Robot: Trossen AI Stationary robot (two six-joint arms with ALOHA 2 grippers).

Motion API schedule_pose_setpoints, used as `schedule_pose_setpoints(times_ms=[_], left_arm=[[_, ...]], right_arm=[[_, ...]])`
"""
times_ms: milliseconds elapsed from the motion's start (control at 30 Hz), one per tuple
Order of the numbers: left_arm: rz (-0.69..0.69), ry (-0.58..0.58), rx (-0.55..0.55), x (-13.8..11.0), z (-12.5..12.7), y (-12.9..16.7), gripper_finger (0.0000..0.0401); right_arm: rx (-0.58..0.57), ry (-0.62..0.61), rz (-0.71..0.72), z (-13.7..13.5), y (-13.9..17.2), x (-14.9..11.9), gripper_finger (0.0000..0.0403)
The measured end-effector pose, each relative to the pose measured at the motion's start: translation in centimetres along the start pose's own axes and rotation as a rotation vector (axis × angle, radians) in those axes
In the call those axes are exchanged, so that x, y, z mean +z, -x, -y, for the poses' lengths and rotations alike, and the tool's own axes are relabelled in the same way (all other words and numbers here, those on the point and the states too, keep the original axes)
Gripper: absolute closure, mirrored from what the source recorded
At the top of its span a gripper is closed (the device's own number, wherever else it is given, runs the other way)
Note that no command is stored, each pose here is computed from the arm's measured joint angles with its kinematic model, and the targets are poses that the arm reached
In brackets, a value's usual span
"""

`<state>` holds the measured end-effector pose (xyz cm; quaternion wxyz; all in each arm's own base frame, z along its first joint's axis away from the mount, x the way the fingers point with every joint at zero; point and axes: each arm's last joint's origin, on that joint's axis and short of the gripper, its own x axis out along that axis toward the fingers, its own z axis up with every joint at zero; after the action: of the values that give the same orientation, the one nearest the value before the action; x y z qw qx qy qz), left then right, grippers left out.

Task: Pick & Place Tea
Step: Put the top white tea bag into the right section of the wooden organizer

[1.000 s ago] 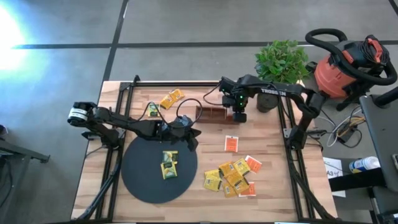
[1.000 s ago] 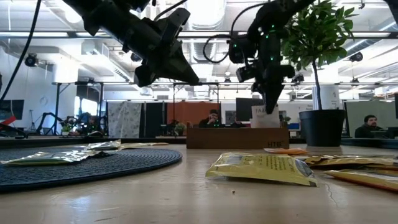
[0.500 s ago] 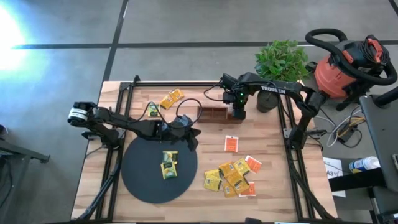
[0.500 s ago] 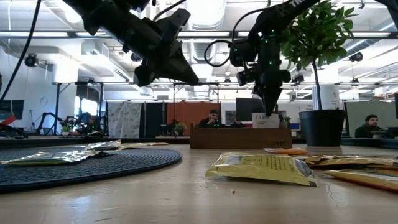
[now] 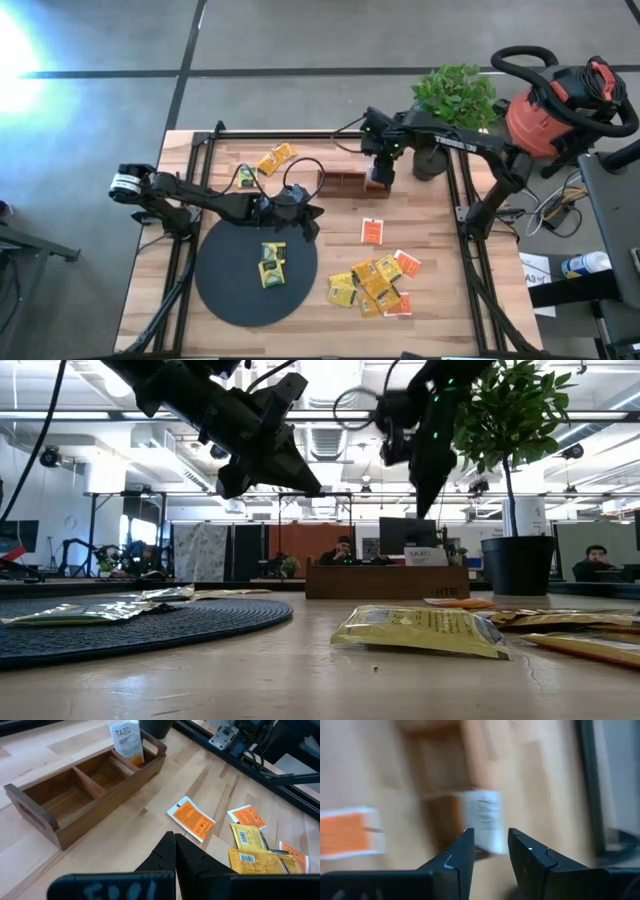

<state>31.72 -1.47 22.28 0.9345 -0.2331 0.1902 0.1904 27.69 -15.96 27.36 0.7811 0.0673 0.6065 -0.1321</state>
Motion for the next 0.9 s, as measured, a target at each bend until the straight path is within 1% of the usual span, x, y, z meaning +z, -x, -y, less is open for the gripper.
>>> schedule_pose_setpoints(times_ms=[67, 133, 167, 233, 300, 367, 400, 500, 567, 667, 767, 900], left_arm=[[0.007, -0.028, -0.010, -0.1, 0.1, -0.4, 0.0401], [0.018, -0.046, -0.026, -0.3, 0.1, -1.0, 0.0401], [0.023, -0.043, -0.048, -0.3, 0.1, -1.4, 0.0401], [0.010, -0.029, -0.121, -0.6, 0.1, -2.2, 0.0401], [-0.003, -0.006, -0.207, -1.0, 0.2, -3.4, 0.0401], [-0.019, 0.012, -0.263, -1.7, 0.3, -4.6, 0.0401], [-0.020, 0.016, -0.281, -2.0, 0.5, -5.2, 0.0401], [-0.048, 0.011, -0.277, -2.7, 0.8, -7.1, 0.0401], [-0.079, 0.009, -0.301, -3.1, 1.2, -8.5, 0.0401], [-0.111, 0.012, -0.355, -3.0, 2.2, -10.0, 0.0401], [-0.141, -0.024, -0.349, -2.7, 3.2, -11.0, 0.0401], [-0.202, -0.158, -0.288, -2.7, 3.9, -12.2, 0.0401]], right_arm=[[0.123, -0.097, 0.022, -0.5, 0.5, -0.7, 0.0294], [0.226, -0.184, 0.013, -1.4, 0.4, -1.4, 0.0297], [0.266, -0.217, 0.004, -2.0, 0.4, -1.8, 0.0299], [0.306, -0.268, -0.029, -3.5, 0.0, -2.8, 0.0302], [0.320, -0.319, -0.075, -5.1, -0.7, -3.8, 0.0303], [0.328, -0.362, -0.115, -6.8, -1.7, -4.8, 0.0302], [0.329, -0.383, -0.123, -7.5, -2.1, -5.3, 0.0302], [0.333, -0.452, -0.101, -9.5, -3.0, -6.7, 0.0301], [0.321, -0.544, -0.076, -10.4, -3.7, -7.6, 0.0303], [0.278, -0.719, -0.029, -11.0, -4.4, -9.0, 0.0307], [0.286, -0.862, 0.014, -11.4, -5.1, -10.1, 0.0307], [0.302, -0.946, 0.023, -12.0, -6.0, -11.4, 0.0303]])
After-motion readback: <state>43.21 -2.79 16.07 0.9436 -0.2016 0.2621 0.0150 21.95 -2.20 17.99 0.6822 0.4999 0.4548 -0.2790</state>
